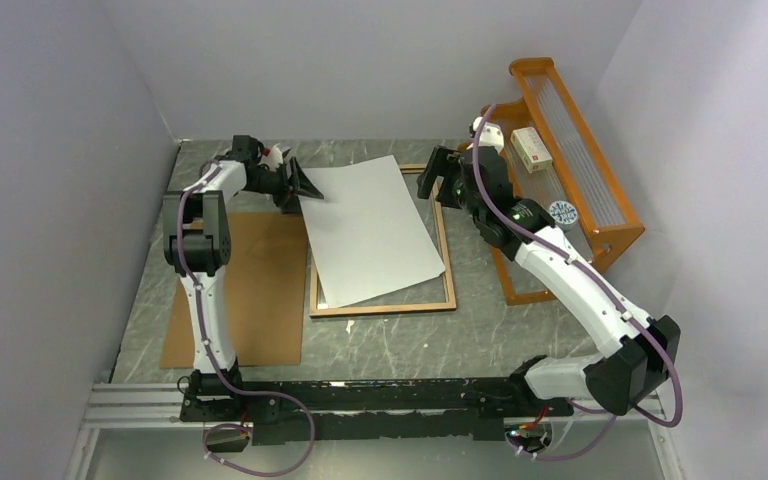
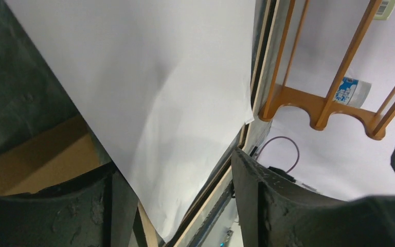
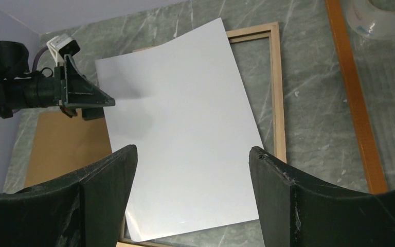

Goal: Put the photo into the frame
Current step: Turn over the photo from the photo frame.

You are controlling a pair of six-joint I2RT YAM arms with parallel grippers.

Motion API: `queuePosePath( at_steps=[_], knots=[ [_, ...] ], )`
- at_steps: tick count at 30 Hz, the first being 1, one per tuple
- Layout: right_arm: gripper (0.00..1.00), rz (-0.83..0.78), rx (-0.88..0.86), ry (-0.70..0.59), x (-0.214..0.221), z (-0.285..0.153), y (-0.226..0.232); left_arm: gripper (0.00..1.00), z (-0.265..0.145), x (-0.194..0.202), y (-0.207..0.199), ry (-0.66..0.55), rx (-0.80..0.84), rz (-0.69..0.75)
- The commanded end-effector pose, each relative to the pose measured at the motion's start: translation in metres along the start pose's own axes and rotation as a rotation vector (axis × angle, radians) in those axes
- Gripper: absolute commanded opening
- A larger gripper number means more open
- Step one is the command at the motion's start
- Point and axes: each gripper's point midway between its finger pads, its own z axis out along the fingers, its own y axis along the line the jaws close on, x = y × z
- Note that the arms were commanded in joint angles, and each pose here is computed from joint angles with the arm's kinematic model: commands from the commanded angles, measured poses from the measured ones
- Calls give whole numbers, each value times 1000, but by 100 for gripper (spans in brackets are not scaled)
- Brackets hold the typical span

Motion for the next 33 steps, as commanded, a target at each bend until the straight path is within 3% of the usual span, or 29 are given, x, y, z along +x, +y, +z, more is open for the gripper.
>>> queuePosePath(
  at_steps=[1, 6, 11, 23, 25, 31, 33],
  knots=[
    [83, 21, -3, -31, -7, 2, 1, 67, -20, -13, -46, -120, 84, 42],
    [83, 28, -3, -20, -2, 5, 0, 67, -26, 2, -41, -152, 27, -22],
    [82, 42, -2, -9, 5, 8, -1, 57, -27, 16, -46, -175, 68, -79],
    [81, 37, -50, 23, 15, 7, 5, 51, -2, 75, -29, -77, -86, -68],
    [81, 39, -46, 21, 15, 6, 3, 44, -1, 80, -26, -57, -104, -59],
    [80, 39, -25, 21, 16, 4, -2, 6, -9, 73, -32, -27, -138, 37],
    [80, 38, -16, 20, 16, 2, -4, 3, -13, 71, -38, -3, -132, 82]
  ],
)
